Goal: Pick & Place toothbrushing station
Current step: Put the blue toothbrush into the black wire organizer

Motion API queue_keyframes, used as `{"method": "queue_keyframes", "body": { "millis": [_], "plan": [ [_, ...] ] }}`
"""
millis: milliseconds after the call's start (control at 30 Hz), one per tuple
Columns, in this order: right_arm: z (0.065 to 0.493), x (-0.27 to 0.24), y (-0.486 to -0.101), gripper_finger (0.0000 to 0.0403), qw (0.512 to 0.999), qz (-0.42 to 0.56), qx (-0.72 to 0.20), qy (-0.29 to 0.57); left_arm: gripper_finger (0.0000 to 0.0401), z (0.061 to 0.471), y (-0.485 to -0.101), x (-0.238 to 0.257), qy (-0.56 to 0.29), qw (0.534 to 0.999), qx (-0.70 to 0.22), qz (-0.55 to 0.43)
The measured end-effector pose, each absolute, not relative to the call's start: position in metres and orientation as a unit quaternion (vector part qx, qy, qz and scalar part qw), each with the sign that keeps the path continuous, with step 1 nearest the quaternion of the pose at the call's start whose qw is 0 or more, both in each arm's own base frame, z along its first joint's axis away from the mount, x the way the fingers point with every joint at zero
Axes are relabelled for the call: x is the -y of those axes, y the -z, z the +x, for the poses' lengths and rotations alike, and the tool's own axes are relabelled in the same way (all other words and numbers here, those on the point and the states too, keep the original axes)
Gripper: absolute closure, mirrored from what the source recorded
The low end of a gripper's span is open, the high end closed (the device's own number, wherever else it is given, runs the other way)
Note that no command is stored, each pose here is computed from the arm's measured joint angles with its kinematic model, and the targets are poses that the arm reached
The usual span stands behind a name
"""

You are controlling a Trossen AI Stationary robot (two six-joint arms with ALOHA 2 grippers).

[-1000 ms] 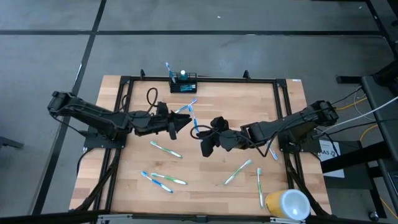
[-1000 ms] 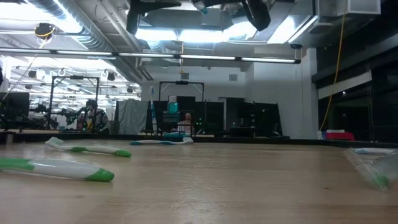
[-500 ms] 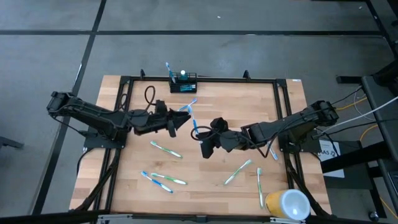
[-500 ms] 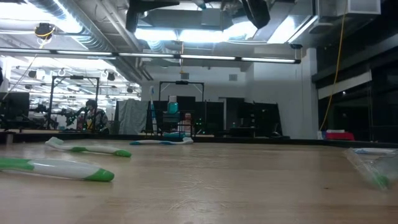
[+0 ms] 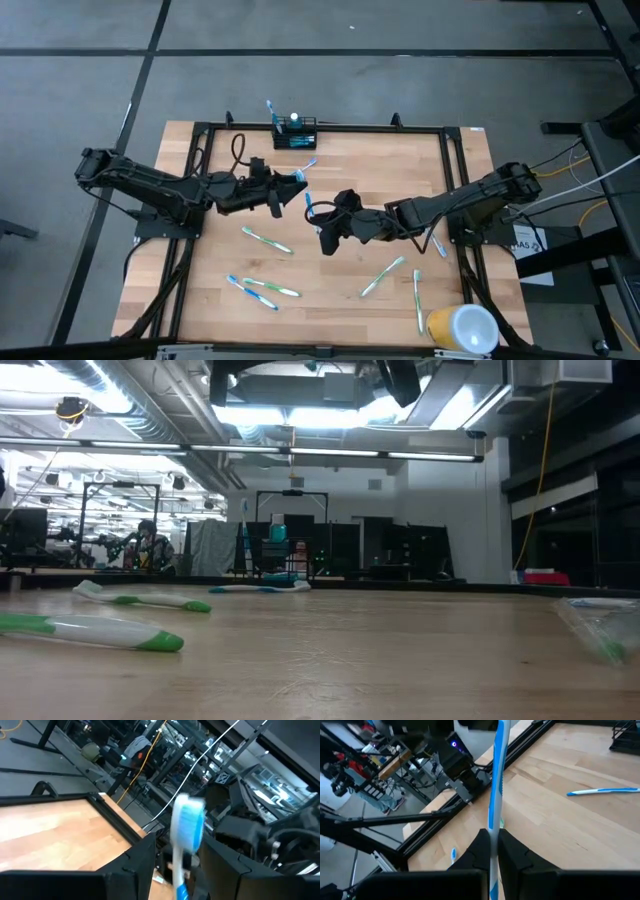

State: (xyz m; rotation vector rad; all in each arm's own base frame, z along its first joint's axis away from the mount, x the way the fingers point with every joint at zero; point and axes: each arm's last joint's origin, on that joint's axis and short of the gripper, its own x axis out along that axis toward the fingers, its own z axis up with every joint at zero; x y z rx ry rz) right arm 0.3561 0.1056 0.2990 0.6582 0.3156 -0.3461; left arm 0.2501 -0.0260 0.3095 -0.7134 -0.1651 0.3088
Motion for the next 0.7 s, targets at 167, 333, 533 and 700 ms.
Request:
{"method": "queue_keyframes", "body": {
  "millis": [167,333,533,700],
  "plan": [
    [0.3578,-0.1020,-0.3002,0.0388,0.921,0.318,-0.148,0.168,0.0281,0.2505,-0.3096,0.0243,-0.148,0.920,0.081,-0.353],
    [0.3587,-0.1005,-0.3010,0.0388,0.922,0.319,-0.145,0.166,0.0354,0.2509,-0.3098,0.0227,-0.140,0.921,0.080,-0.354],
    [0.3592,-0.1008,-0.3023,0.0388,0.922,0.321,-0.138,0.165,0.0391,0.2508,-0.3101,0.0223,-0.148,0.921,0.084,-0.351],
    [0.3600,-0.1006,-0.3046,0.0388,0.925,0.319,-0.124,0.166,0.0392,0.2501,-0.3132,0.0214,-0.162,0.922,0.102,-0.336]
  ]
}}
